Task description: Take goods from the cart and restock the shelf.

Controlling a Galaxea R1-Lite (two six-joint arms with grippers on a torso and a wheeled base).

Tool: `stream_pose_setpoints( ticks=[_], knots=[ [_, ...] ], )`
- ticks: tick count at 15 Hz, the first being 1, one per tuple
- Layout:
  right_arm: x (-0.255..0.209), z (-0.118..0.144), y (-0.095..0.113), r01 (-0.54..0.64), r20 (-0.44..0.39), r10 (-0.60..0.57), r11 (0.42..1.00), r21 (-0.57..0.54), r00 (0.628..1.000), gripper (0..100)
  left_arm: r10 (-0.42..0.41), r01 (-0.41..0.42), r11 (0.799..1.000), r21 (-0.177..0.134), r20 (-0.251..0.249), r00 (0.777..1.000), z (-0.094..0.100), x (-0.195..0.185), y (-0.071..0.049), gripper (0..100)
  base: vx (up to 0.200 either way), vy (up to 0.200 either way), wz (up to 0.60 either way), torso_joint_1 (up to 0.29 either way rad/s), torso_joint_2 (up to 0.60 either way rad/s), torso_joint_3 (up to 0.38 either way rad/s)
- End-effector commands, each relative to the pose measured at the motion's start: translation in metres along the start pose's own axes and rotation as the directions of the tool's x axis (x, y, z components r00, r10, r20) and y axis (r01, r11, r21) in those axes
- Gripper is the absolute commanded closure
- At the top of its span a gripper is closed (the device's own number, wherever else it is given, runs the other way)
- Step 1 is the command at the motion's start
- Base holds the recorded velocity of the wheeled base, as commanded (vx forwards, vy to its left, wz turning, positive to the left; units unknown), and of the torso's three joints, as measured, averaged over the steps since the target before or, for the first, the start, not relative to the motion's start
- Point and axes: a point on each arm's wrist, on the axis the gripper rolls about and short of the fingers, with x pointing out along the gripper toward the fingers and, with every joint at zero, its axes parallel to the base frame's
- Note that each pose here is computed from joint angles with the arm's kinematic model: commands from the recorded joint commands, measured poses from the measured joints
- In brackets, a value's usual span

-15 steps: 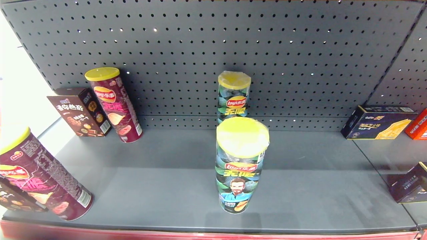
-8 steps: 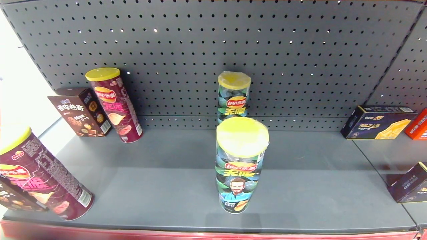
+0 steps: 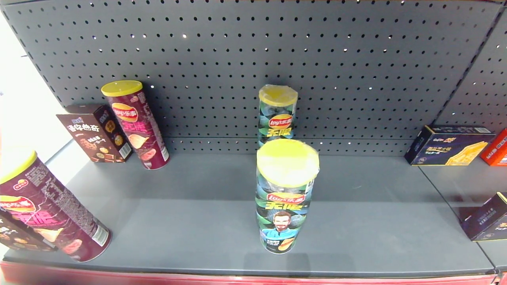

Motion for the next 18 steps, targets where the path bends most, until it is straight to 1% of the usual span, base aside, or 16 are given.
stream_pose_setpoints(
  ticks=[1, 11, 13, 14, 18],
  knots=[
    [0.0001, -0.0005, 0.0, 0.0, -0.001, 0.0, 1.0, 0.0, 1.0, 0, 0.003, -0.003, 1.0, -0.002, 0.0, 1.0, 0.0002, 0.0001, 0.0, 0, 0.0, 0.0, 0.0, 0.0, 0.0, 0.0],
    [0.0001, -0.0007, -0.0001, 0.002, -0.002, -0.002, 1.0, 0.0, 1.0, 0, 0.0, 0.0, 1.0, 0.001, -0.001, 1.0, 0.0001, 0.0001, 0.0, 0, 0.0, 0.0, 0.0, 0.0, 0.0, 0.0],
    [0.0001, -0.0007, -0.0003, 0.015, -0.002, -0.015, 1.0, 0.0, 1.0, 0, 0.006, -0.006, 1.0, 0.001, -0.001, 1.0, 0.0001, 0.0001, 0.0001, 0, 0.0, 0.0, 0.0, 0.0, 0.0, 0.0],
    [0.0, -0.0007, -0.0012, 0.055, -0.002, -0.055, 0.998, 0.0, 0.998, 0, 0.004, -0.004, 1.0, 0.001, 0.0, 1.0, 0.0, 0.0, 0.0001, 0, 0.0, 0.0, 0.0, 0.0, 0.0, 0.0],
    [0.0, -0.0004, -0.0018, 0.086, -0.004, -0.086, 0.996, 0.002, 0.996, 0, -0.002, 0.002, 1.0, 0.001, -0.001, 1.0, 0.0001, 0.0001, -0.0001, 0, 0.0, 0.0, 0.0, 0.0, 0.0, 0.0]
  ],
)
